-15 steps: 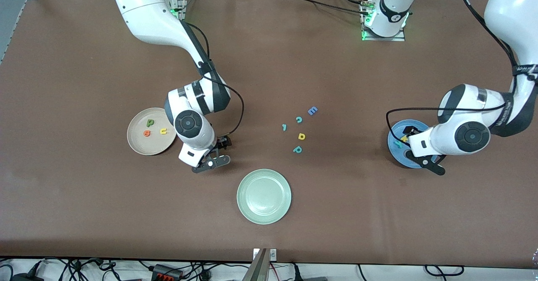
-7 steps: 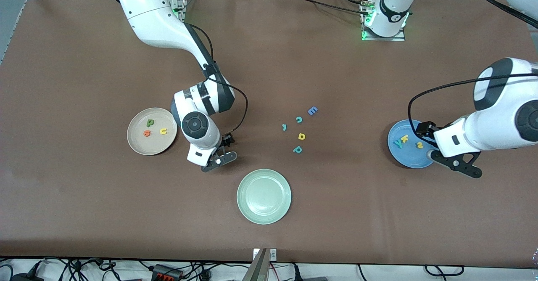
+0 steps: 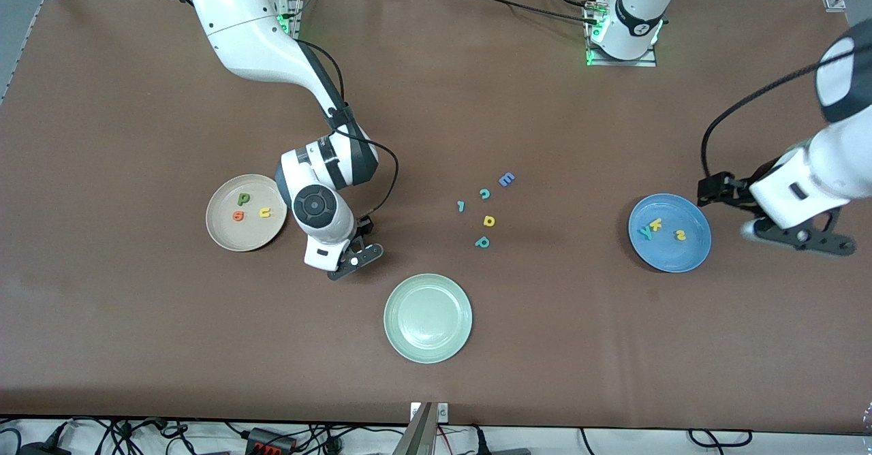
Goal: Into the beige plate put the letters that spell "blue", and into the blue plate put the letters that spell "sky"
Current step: 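Grasp the green stick with the right gripper while the left gripper withdraws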
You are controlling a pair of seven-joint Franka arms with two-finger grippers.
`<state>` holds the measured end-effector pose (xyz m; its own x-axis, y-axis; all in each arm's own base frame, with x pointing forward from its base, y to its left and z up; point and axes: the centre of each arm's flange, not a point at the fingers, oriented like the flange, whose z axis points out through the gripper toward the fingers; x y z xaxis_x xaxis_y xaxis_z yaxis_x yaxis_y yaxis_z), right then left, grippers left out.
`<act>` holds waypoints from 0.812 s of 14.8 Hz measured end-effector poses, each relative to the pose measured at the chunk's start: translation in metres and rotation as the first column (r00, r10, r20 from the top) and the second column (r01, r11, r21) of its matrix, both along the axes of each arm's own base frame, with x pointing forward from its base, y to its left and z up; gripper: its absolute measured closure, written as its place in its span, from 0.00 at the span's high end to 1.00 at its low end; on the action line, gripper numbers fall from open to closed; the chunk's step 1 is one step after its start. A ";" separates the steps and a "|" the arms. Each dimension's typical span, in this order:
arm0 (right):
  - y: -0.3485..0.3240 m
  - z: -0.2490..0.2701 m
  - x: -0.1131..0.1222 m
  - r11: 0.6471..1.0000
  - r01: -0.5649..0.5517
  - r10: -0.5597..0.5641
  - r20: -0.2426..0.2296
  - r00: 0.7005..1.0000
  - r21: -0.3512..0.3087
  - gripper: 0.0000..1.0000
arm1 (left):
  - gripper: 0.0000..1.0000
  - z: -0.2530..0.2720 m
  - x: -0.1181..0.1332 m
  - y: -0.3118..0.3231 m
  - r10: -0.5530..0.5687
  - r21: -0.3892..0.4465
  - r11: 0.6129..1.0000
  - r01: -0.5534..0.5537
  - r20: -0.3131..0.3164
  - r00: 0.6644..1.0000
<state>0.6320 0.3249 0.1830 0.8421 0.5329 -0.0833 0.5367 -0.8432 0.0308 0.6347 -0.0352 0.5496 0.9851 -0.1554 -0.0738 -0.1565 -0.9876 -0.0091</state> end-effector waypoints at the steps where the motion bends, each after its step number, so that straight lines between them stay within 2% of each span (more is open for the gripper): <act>1: -0.003 0.000 0.001 1.000 -0.008 0.008 0.002 1.000 -0.005 0.55 | 1.00 0.009 -0.009 -0.002 0.026 0.007 1.000 -0.026 0.007 1.000; 4: -0.009 0.000 0.004 0.999 -0.035 0.035 0.005 0.999 -0.020 0.55 | 1.00 0.022 -0.034 -0.004 0.095 -0.007 0.995 -0.095 0.019 0.995; 7: -0.011 0.000 0.005 0.999 -0.044 0.045 0.007 0.999 -0.029 0.55 | 1.00 0.028 -0.042 0.003 0.112 -0.035 0.994 -0.107 0.169 0.979; 8: -0.011 -0.001 0.005 0.999 -0.044 0.045 0.004 0.999 -0.030 0.53 | 1.00 0.028 -0.048 0.004 0.113 -0.038 0.993 -0.108 0.188 0.976; 10: -0.012 -0.004 0.003 0.998 -0.043 0.043 -0.008 0.999 -0.036 0.41 | 1.00 0.029 -0.059 0.005 0.114 -0.038 0.993 -0.109 0.184 0.976; 11: -0.013 -0.005 0.003 0.998 -0.043 0.042 -0.013 0.999 -0.038 0.41 | 1.00 0.031 -0.063 0.004 0.113 -0.038 0.993 -0.108 0.184 0.976; 12: -0.012 -0.005 0.003 0.998 -0.042 0.042 -0.014 0.999 -0.037 0.34 | 1.00 0.034 -0.066 0.002 0.111 -0.037 0.994 -0.106 0.178 0.978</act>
<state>0.6346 0.3125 0.1780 0.8177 0.5641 -0.1146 0.5722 -0.8183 0.0542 0.5683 -0.0330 0.5834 0.9931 -0.0465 0.1081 -0.0467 -0.9989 -0.0002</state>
